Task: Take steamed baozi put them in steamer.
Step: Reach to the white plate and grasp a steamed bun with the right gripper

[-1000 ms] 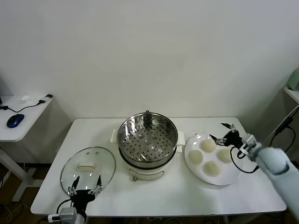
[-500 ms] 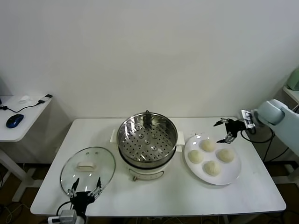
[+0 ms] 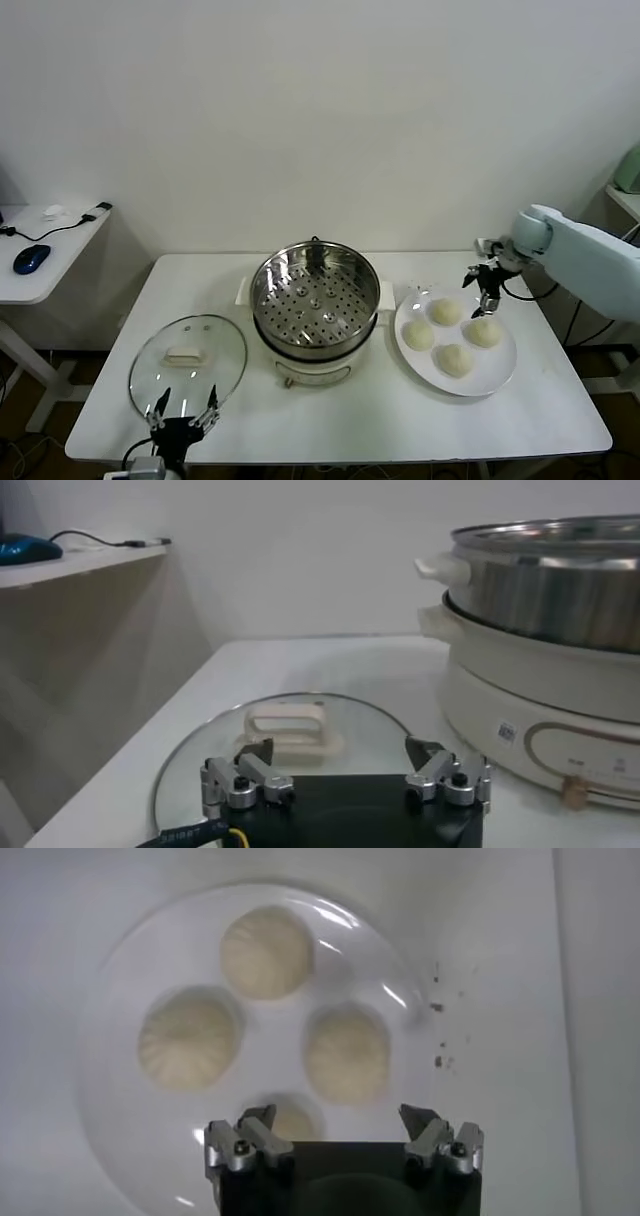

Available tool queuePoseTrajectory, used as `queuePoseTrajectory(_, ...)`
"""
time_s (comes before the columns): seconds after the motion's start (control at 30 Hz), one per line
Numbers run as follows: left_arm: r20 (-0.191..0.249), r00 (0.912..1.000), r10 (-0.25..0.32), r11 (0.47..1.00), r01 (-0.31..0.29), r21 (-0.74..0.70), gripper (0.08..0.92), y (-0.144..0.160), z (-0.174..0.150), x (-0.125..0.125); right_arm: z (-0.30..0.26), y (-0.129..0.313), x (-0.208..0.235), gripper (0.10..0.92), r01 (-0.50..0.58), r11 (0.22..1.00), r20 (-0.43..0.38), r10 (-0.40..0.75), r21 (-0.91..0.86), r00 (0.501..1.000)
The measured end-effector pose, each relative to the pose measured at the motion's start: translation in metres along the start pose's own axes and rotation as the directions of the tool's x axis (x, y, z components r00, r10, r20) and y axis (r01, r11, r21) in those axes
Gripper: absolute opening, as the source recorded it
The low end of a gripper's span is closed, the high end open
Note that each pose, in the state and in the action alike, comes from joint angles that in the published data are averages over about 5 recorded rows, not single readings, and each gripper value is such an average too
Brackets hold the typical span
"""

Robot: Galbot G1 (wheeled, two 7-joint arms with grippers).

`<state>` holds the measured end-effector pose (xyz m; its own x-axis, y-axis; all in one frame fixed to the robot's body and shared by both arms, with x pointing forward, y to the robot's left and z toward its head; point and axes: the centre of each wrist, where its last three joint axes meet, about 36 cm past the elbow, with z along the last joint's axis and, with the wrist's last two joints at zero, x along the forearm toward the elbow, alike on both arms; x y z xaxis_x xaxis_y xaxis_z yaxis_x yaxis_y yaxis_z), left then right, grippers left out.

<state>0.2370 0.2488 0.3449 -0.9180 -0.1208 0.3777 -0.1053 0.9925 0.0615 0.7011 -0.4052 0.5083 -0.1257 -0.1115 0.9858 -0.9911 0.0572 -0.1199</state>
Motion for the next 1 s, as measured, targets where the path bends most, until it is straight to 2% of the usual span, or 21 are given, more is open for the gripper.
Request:
queuePoseTrajectory(0.57, -0.002, 1.0000, 0.005, 1.000, -0.005, 0.010, 0.823, -0.004, 0.002, 0.004, -0.023, -0.006, -0.058, 0.815, 0.003, 0.998, -0.037, -0.006, -0.062, 0.999)
queuePoseTrajectory(0.77, -0.002, 1.0000, 0.008, 1.000, -0.008, 0.012, 0.823, -0.006, 0.002, 0.003, -0.026, -0.005, -0.065, 0.762, -0.001, 0.997, -0.019, 0.000, -0.072, 1.000)
queuePoseTrajectory(1.0, -0.002, 0.9999, 0.013, 1.000, -0.013, 0.011, 0.823, -0.010, 0.001, 0.006, -0.027, -0.007, -0.058, 0.746, 0.000, 0.998, -0.007, 0.000, -0.060, 1.000)
